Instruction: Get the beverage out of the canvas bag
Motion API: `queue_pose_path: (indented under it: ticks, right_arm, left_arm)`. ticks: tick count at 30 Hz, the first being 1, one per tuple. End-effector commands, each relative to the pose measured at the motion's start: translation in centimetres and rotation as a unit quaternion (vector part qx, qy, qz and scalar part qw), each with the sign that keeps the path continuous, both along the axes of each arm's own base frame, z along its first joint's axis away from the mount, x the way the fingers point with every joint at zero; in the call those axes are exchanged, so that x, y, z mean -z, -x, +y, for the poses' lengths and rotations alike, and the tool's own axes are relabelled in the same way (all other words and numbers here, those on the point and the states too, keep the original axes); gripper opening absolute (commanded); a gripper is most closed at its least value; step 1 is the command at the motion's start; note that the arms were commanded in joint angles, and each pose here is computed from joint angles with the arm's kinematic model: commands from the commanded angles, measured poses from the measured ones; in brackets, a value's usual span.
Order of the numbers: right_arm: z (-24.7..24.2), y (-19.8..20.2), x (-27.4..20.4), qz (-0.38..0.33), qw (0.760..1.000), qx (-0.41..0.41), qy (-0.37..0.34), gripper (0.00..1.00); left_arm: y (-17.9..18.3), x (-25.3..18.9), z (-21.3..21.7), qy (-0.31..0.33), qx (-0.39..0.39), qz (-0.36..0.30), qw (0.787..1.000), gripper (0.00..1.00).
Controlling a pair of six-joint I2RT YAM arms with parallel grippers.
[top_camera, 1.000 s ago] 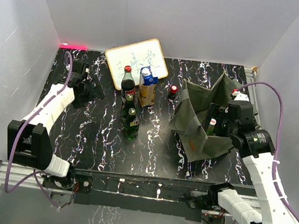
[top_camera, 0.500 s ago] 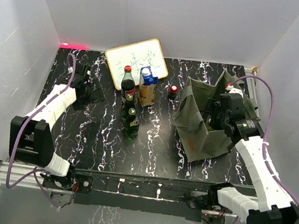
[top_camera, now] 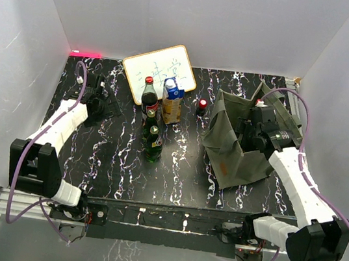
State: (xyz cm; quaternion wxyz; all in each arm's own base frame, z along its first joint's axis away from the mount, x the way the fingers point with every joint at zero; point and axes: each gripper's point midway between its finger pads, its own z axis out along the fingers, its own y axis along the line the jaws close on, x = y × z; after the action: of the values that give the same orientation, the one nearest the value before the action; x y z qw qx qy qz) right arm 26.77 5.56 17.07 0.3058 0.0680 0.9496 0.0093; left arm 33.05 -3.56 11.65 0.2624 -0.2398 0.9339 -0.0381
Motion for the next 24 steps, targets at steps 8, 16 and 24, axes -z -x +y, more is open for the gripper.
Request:
queue_pose_path:
  ticks: [8, 16, 24]
  right_arm:
    - [0.1, -0.7, -1.1, -0.042, 0.998, 0.045, -0.030, 0.52]
    - [-1.0, -0.2, -4.1, -0.104, 0.990, 0.086, -0.043, 0.21]
    - [-2.7, -1.2, -10.9, -0.192, 0.977, 0.095, -0.017, 0.17]
  left_arm:
    - [0.6, -4.0, -0.4, 0.010, 0.023, -0.028, 0.999, 0.93]
    - [0.9, -5.5, -2.0, 0.064, 0.016, -0.049, 0.997, 0.92]
    - [1.4, -6.9, -3.5, 0.116, 0.008, -0.065, 0.991, 0.91]
